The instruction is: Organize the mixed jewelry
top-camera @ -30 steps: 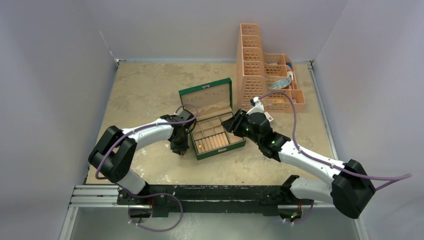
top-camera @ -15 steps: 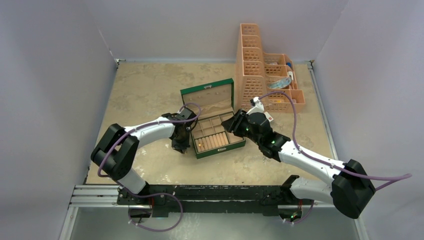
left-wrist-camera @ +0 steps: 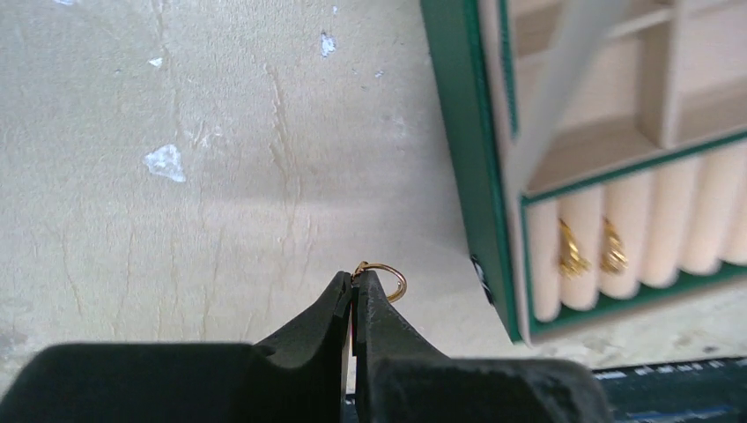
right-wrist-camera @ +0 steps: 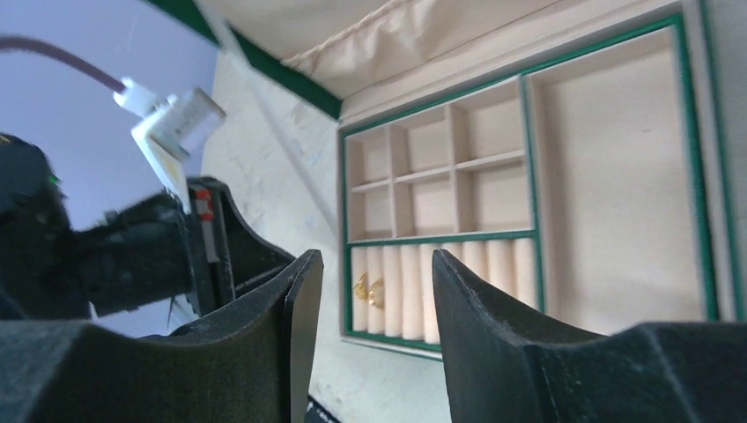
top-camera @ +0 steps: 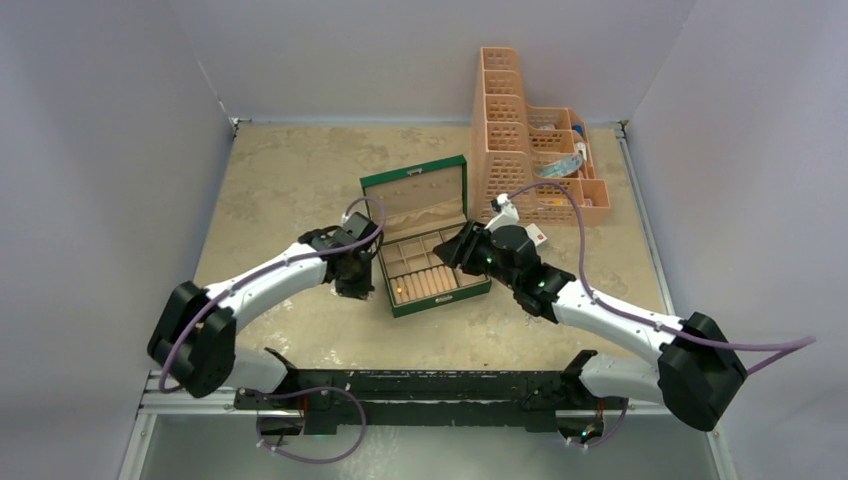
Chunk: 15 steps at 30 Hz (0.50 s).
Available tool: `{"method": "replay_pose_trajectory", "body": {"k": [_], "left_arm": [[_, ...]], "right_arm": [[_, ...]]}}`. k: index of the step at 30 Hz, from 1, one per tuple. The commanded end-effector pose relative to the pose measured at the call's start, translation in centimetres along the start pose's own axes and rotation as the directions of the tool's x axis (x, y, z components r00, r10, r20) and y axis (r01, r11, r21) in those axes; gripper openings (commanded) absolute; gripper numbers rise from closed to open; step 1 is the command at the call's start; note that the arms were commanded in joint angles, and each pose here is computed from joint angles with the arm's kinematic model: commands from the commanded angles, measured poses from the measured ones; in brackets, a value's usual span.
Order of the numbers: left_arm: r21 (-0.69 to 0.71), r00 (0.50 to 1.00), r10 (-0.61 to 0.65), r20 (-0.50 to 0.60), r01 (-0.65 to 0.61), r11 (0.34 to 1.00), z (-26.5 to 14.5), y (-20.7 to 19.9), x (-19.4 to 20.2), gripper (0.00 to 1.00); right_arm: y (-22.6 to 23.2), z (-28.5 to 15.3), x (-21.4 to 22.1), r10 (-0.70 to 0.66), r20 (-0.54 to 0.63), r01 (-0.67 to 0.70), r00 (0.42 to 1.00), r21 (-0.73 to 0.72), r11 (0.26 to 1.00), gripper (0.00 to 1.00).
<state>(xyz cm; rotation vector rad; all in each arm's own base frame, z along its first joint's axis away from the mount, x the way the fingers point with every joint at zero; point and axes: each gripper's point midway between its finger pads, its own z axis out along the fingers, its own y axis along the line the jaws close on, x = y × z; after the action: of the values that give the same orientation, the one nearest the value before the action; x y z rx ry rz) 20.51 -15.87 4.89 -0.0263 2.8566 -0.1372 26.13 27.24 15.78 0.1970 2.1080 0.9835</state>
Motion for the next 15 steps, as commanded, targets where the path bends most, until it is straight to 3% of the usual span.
{"method": "replay_pose_trajectory", "body": {"k": [1,7,15], "left_arm": [[0.122,0.995,-0.055,0.079,0.045,0.992,-3.4,-1.8,-1.1,0.00],[0.420,0.972,-0.113,0.204,0.018,0.907,-8.5,-6.5,-3.7,0.00],[0.547,0.957,-0.160,0.240,0.002,0.837,-11.1,-9.1,-5.3,0.00]], "right_arm": [[4.9,-0.1,0.8,-0.056,-0.018,0.052,0.998,-0.170,0.984,0.53],[9.4,0.1,3.8,-0.110,-0.097,0.076,0.989,-0.305,0.949,0.61],[12.2,1.0,5.7,-0.179,-0.140,0.121,0.974,-0.348,0.930,0.60]]}}
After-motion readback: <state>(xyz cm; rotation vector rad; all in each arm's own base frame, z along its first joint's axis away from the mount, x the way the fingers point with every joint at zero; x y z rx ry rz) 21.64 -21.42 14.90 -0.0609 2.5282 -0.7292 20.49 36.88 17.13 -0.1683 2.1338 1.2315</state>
